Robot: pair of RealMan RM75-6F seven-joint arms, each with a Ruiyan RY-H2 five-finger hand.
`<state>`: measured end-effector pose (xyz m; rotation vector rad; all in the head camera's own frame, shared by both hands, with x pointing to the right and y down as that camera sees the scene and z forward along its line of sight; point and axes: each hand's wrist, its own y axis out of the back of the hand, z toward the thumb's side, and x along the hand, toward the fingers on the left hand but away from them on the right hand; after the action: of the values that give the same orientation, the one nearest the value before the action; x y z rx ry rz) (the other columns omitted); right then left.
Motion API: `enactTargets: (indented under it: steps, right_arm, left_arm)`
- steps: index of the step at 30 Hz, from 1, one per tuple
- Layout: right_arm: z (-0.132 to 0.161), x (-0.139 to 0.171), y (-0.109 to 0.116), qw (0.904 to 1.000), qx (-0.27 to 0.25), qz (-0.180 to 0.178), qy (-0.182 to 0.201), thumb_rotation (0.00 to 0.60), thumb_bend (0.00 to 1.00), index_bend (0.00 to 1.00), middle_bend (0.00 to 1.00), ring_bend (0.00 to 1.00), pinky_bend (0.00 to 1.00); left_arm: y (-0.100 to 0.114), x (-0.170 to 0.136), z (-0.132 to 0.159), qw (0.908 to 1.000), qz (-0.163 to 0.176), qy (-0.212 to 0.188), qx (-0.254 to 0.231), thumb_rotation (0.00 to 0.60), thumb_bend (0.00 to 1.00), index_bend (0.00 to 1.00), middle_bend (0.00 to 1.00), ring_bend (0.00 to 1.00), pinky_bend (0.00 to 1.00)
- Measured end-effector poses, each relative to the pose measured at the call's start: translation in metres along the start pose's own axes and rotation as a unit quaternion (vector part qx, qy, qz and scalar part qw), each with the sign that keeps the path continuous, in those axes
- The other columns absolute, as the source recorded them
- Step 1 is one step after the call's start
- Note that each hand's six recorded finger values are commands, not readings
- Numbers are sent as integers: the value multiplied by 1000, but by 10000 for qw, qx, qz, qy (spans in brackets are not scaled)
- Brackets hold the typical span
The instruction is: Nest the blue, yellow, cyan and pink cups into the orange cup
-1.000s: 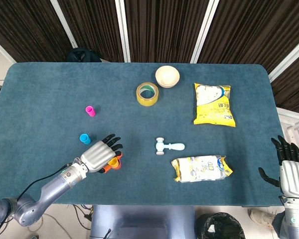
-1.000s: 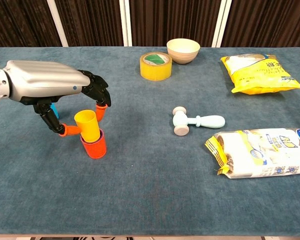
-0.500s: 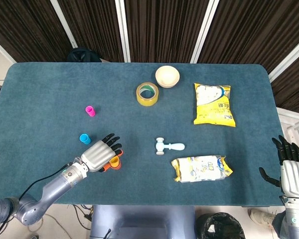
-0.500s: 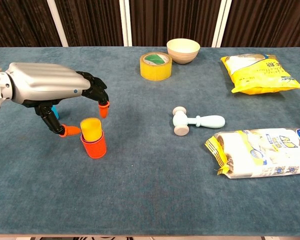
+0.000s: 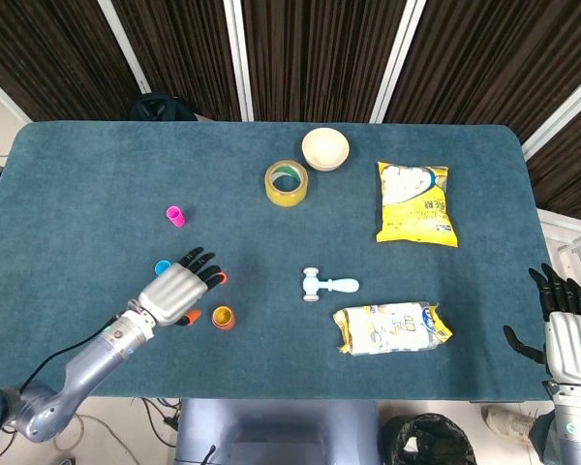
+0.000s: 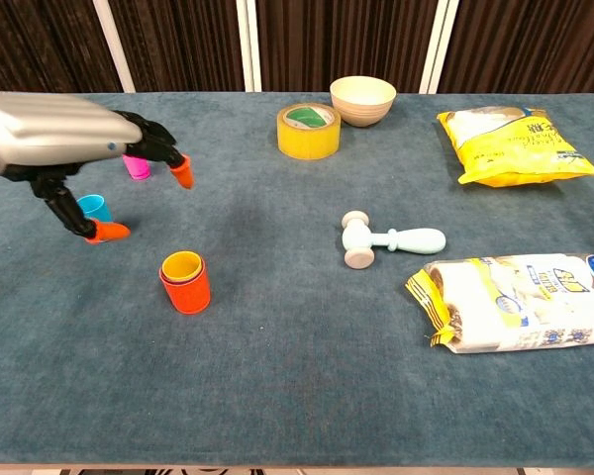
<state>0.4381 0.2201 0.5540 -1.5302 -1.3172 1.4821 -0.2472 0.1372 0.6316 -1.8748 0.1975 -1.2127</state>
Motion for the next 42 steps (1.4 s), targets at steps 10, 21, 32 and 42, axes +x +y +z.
enactTargets:
  steps: [10, 21, 32, 42]
  right_arm:
    - [1, 1, -4, 10000, 35, 80, 2, 600, 324, 106, 44, 96, 3]
    - [2, 1, -10, 9999, 85, 149, -3, 600, 324, 106, 44, 96, 3]
    - [2, 1, -13, 9998, 119, 185, 3, 600, 324, 106, 44, 96, 2]
    - [2, 1, -15, 9997, 128, 197, -3, 600, 324, 106, 44, 96, 3]
  left_arm:
    - [-17, -14, -54, 9976, -43, 686, -54, 600, 296, 246, 175, 0, 7]
    - [-41, -9, -87, 9936, -152, 1080, -287, 600, 296, 259, 175, 0, 8]
    - [-55, 5, -100, 9902, -150, 1291, -502, 600, 296, 266, 175, 0, 8]
    - [-56, 17, -93, 9916, -127, 1186, -498, 600, 297, 342, 176, 0, 8]
